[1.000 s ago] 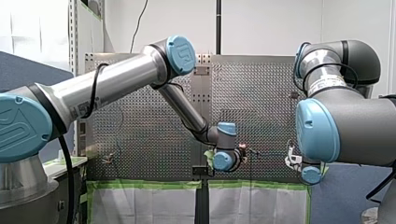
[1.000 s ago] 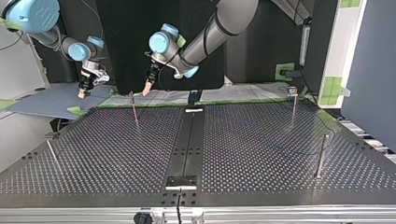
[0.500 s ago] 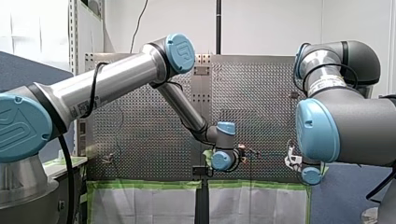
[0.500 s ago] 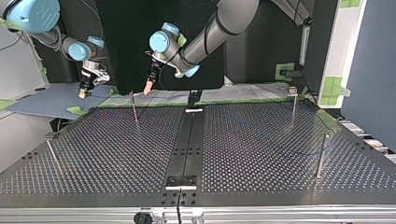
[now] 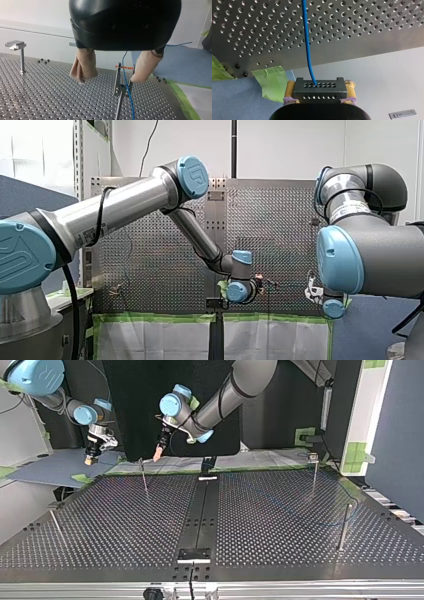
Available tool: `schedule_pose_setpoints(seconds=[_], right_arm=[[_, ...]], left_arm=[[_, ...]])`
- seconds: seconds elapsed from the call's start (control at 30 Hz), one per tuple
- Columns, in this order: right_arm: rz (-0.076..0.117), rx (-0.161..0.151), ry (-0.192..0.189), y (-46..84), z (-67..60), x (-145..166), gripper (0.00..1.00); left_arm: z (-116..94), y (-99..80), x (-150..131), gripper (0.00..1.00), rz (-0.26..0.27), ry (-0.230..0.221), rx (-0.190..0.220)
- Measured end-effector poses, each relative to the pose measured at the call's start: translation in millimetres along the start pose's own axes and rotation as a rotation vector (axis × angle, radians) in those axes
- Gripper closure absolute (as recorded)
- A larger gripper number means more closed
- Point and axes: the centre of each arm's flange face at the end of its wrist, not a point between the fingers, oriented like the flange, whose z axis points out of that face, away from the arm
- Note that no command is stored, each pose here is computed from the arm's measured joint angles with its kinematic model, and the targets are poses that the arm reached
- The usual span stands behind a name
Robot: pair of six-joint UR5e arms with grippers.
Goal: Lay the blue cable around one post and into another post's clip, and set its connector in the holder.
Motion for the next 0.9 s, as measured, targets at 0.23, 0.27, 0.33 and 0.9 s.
schedule_pose_setpoints(seconds=[0.23, 0.27, 0.33, 0.9], right_arm=[[0.001, 0.0, 0.0, 0.1, -0.1, -0.6, 1.0], [0.001, 0.0, 0.0, 0.1, -0.1, -0.7, 1.0], [0.001, 0.0, 0.0, 0.2, -0.2, -0.9, 1.0], [0.004, -0.001, -0.001, 0.6, -0.6, -1.9, 1.0]], left_arm=[[0.2, -0.9, -0.7, 0.0, -0.001, -0.002, -0.001], [0.2, -1.0, -0.7, 0.0, -0.001, -0.002, -0.001], [0.1, -1.1, -0.6, 0.0, -0.003, -0.002, -0.001], [0.3, -1.6, -1.1, 0.0, -0.01, -0.003, -0.003]])
